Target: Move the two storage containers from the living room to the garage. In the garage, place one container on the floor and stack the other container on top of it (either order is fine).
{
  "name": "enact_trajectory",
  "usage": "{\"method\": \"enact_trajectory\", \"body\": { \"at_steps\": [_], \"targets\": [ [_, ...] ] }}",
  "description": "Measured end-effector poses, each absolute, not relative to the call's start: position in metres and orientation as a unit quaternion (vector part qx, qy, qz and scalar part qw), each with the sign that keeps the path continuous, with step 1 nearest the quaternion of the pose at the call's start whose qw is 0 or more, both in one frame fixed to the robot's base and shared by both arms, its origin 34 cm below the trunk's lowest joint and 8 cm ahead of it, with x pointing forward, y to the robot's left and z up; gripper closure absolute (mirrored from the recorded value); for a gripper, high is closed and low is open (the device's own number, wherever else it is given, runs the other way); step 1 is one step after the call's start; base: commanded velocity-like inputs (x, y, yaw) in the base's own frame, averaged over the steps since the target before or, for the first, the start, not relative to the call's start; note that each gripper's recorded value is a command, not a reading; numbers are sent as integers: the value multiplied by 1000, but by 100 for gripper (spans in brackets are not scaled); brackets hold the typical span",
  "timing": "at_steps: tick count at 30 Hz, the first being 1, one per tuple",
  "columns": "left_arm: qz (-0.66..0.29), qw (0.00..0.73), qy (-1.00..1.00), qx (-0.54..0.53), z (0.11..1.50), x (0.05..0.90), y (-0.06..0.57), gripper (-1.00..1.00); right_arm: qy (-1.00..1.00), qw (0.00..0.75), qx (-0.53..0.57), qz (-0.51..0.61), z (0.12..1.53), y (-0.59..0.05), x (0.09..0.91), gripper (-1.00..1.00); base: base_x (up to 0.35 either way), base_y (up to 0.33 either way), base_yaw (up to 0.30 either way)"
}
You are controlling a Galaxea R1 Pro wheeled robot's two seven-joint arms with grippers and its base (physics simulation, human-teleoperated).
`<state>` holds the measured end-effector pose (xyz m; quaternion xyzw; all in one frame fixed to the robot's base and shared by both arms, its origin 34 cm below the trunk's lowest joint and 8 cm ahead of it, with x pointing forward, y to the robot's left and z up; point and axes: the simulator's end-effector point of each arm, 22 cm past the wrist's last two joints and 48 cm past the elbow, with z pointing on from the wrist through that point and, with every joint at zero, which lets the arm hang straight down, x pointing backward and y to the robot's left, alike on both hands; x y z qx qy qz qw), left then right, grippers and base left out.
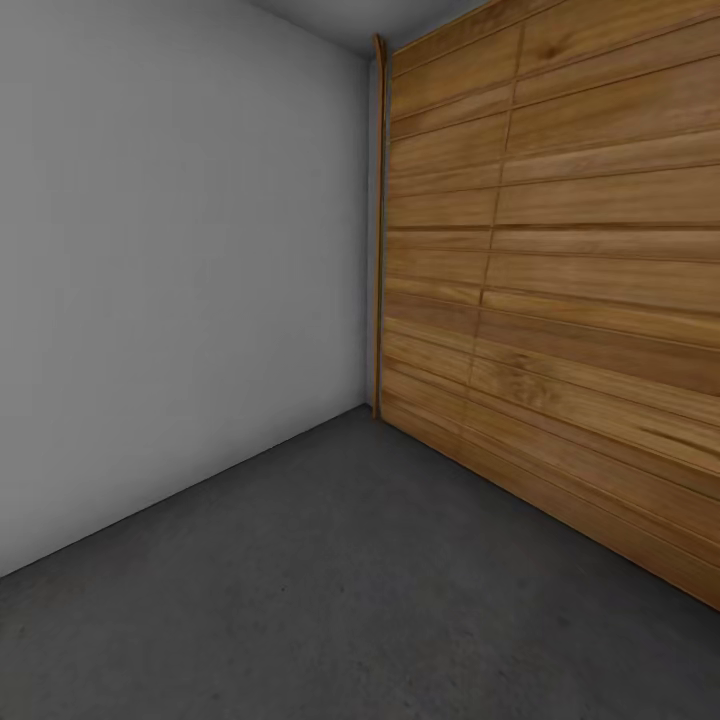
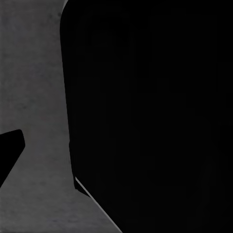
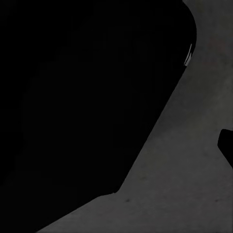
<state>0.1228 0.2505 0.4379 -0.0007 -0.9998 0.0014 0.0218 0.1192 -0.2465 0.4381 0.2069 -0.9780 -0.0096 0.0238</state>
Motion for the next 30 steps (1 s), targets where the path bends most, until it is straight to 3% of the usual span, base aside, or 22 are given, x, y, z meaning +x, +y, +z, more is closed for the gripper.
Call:
{"method": "enact_trajectory", "body": {
  "at_steps": [30],
  "targets": [
    [1, 22, -1000, -1, 438, 123, 251, -100, -978, 24, 207, -10, 438, -247, 119, -100, 0, 0, 0]
  ]
}}
